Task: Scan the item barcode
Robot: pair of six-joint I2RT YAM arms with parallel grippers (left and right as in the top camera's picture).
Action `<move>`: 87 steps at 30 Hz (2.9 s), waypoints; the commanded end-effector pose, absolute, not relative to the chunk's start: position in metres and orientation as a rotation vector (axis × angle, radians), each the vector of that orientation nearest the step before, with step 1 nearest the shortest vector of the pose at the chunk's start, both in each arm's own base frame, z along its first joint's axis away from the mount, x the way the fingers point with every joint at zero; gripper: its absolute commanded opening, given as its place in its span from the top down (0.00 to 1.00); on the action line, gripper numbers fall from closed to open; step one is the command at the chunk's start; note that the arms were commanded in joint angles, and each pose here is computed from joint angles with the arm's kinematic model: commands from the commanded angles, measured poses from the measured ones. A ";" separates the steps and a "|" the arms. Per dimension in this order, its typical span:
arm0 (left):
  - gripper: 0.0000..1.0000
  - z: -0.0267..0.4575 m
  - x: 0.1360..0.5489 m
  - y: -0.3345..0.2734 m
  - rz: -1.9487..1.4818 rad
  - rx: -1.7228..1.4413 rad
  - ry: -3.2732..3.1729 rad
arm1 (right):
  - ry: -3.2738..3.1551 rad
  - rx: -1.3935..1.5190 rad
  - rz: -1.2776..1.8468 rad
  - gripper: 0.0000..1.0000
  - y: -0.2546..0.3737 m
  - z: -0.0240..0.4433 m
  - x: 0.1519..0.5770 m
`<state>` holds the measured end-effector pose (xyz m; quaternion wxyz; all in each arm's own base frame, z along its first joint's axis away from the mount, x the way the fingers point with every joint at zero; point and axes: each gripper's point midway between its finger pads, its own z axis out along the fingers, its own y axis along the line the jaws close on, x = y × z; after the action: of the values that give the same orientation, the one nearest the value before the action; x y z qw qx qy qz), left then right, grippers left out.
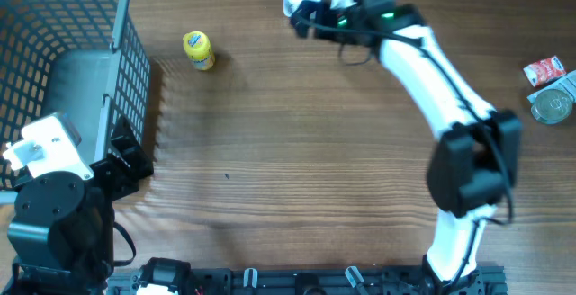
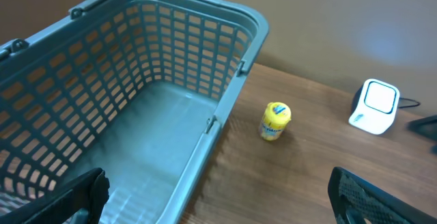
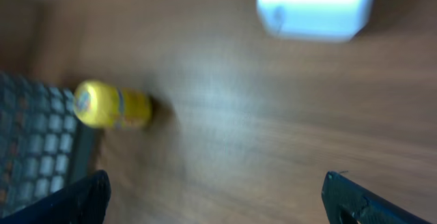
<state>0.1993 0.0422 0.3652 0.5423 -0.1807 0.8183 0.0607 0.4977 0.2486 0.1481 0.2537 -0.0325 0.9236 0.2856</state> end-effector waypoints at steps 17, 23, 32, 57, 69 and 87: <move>0.00 0.351 0.229 0.003 0.004 -0.215 2.063 | 2.377 -0.304 0.364 0.00 0.274 0.193 0.516; 0.00 0.306 0.356 -0.029 -0.036 -0.173 2.155 | 2.385 -0.100 0.142 0.00 0.168 0.248 0.508; 0.00 0.163 0.458 -0.084 -0.273 -0.151 2.391 | 2.387 0.102 -0.012 0.00 0.049 0.297 0.477; 0.00 0.093 0.510 -0.030 -0.093 -0.339 2.350 | 2.432 0.064 0.097 0.00 0.062 0.288 0.473; 0.01 0.057 0.520 -0.028 -0.083 -0.348 2.372 | 2.432 0.064 0.096 0.00 0.062 0.288 0.473; 0.00 0.062 0.526 -0.015 -0.040 -0.377 2.332 | 2.436 0.064 0.095 0.00 0.062 0.287 0.472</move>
<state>0.5228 -0.0279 0.0632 0.3743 -0.1320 0.9174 -0.0282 0.4711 0.0577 0.2913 0.3495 0.0347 0.9357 0.0344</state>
